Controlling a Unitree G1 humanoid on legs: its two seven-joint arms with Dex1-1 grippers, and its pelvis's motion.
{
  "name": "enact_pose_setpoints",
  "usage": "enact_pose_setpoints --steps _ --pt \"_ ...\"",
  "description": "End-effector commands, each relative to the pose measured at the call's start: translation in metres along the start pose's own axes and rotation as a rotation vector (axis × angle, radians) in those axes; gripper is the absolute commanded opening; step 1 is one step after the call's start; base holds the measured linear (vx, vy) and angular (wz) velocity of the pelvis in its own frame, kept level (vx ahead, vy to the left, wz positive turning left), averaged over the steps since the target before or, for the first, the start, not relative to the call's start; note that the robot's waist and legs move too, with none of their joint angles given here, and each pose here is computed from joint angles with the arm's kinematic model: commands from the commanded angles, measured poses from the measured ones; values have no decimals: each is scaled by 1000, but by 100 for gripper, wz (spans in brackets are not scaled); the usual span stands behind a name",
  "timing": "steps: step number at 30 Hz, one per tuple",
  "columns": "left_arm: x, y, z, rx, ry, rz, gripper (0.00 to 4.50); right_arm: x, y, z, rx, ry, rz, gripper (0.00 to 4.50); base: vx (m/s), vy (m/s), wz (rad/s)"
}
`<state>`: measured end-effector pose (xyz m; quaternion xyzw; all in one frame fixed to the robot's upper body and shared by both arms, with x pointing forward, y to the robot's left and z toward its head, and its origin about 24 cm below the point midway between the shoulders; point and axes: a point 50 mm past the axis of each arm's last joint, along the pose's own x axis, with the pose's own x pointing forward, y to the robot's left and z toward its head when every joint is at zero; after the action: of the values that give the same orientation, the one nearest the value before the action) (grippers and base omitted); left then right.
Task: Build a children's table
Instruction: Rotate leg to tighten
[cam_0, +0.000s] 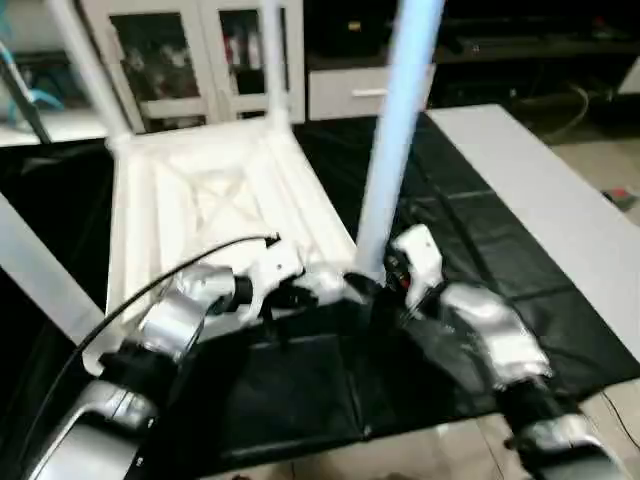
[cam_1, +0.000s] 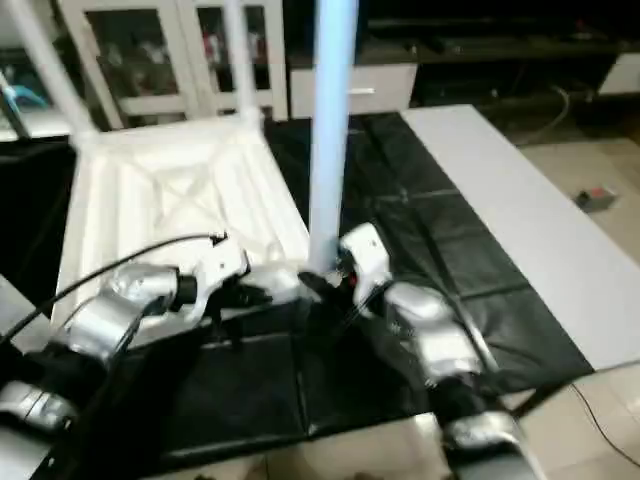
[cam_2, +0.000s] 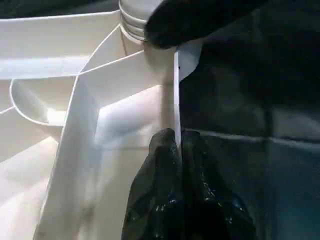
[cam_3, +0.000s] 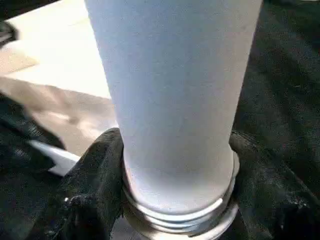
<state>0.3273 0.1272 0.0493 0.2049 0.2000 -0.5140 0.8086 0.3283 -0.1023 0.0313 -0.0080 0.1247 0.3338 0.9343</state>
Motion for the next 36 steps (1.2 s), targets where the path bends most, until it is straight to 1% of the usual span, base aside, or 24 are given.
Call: enact_pose_setpoints --steps 1,2,3,4,7,8,9,10,14,15,16,17,19,21,24,25,27,28,29,30,32,33,35,36 --pt "4 6 13 33 -23 51 0 15 10 11 -45 -30 -60 272 0 0 0" --pt "5 7 13 32 -22 55 0 17 10 11 -46 -30 -75 272 0 0 0" --pt "8 11 16 23 -12 103 0 28 14 14 -44 -24 -198 272 0 0 0" --pt "10 14 17 18 -10 125 0 32 16 14 -41 -12 -265 272 0 0 0" --pt "14 19 22 1 -29 176 0 43 28 12 -28 17 -342 272 0 0 0" --pt "14 19 22 0 -31 178 0 44 29 12 -28 17 -341 272 0 0 0" --pt "13 19 23 4 -32 171 0 46 36 14 -62 4 -293 271 0 0 0" --pt "13 19 23 6 -34 165 0 48 39 15 -63 -6 -265 271 0 0 0" --pt "10 17 18 18 -28 142 0 47 40 22 -52 -72 -188 271 0 0 0" --pt "10 17 18 18 -27 137 0 46 40 23 -53 -83 -176 327 0 0 0" --pt "9 16 17 21 -26 129 0 44 39 25 -45 -103 -150 341 0 0 0" --pt "9 15 16 26 -23 113 0 39 34 27 -44 -121 -134 341 0 0 0" --pt "7 12 13 37 -19 83 0 28 26 25 -37 -109 -88 363 0 0 0" --pt "5 9 11 50 -22 54 0 20 23 23 -8 -102 -23 377 0 0 0" --pt "-2 -5 4 68 -33 -79 0 -4 19 18 -76 -59 183 395 0 0 0" --pt "-2 -6 3 72 -35 -92 0 -6 19 18 -81 -54 201 420 0 0 0" --pt "-8 -13 -2 101 -23 -150 0 -27 15 15 -110 -11 337 420 0 0 0" --pt "-11 -13 -6 107 -15 -147 0 -42 9 11 -136 22 410 420 0 0 0" --pt "-13 -14 -8 103 -15 -157 0 -49 6 9 -147 42 432 420 0 0 0" --pt "-13 -14 -8 103 -15 -157 0 -49 6 9 -147 42 432 420 0 0 0" --pt "-15 -20 -7 97 -23 -218 0 -61 -2 9 -163 79 470 420 0 0 0" --pt "-15 -20 -7 97 -23 -218 0 -61 -2 9 -163 79 470 420 0 0 0" --pt "-18 -31 -3 90 -32 -312 0 -64 -5 14 -163 78 506 420 0 0 0" --pt "-18 -32 -3 88 -32 -320 0 -64 -5 14 -165 78 508 420 0 0 0"
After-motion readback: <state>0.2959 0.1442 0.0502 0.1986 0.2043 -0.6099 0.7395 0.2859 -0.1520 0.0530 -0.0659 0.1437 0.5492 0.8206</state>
